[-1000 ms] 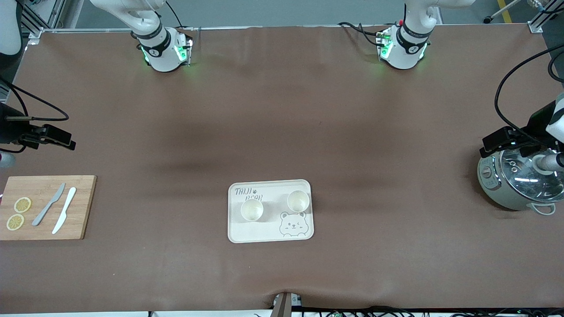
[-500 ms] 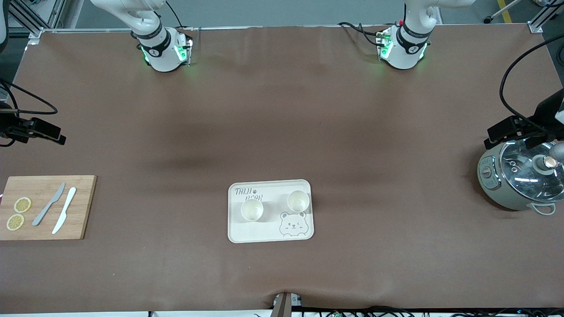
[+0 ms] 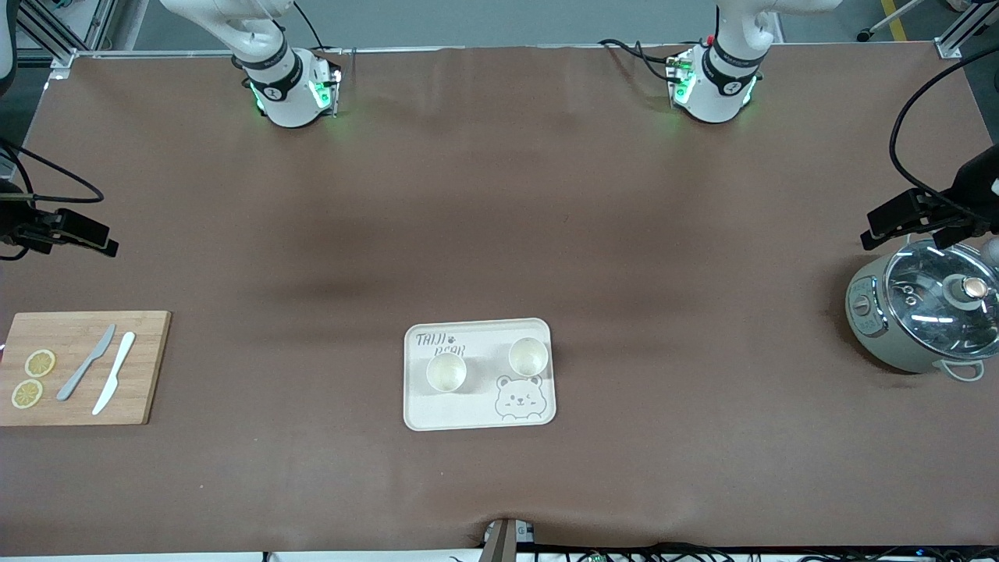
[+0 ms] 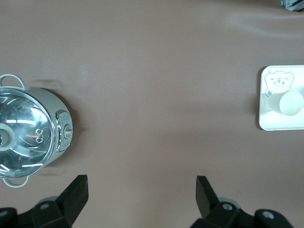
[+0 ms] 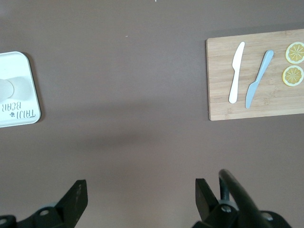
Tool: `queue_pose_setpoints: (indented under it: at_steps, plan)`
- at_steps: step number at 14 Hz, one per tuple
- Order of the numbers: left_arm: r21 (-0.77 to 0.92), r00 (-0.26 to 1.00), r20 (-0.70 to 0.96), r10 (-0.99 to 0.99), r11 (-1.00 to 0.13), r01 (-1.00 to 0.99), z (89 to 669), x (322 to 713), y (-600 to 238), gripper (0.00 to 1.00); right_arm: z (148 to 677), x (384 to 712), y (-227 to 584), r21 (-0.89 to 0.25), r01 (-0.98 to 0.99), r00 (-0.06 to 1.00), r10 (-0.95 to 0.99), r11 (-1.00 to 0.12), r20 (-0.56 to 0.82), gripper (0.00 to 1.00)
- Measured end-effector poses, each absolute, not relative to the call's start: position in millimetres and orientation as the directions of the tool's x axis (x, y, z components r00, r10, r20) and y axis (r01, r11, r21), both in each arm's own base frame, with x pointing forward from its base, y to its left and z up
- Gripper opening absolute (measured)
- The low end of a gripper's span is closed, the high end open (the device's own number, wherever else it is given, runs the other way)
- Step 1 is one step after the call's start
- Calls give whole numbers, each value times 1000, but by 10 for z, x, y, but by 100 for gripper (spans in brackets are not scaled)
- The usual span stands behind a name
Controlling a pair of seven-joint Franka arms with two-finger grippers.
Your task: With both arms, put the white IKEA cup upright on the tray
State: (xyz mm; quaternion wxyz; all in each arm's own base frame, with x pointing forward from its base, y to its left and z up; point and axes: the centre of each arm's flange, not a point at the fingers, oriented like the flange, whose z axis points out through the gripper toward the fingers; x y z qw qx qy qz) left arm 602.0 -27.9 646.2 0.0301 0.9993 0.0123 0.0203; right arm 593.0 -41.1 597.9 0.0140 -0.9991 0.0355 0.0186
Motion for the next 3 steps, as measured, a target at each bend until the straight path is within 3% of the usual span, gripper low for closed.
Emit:
queue_pose_setpoints:
  at_steps: [3]
  plan:
    - [61,999,38,26,-998,23,6456,6017,-280,100,5976,5931,-401,-27,-70,997,-69,-997,-39,100]
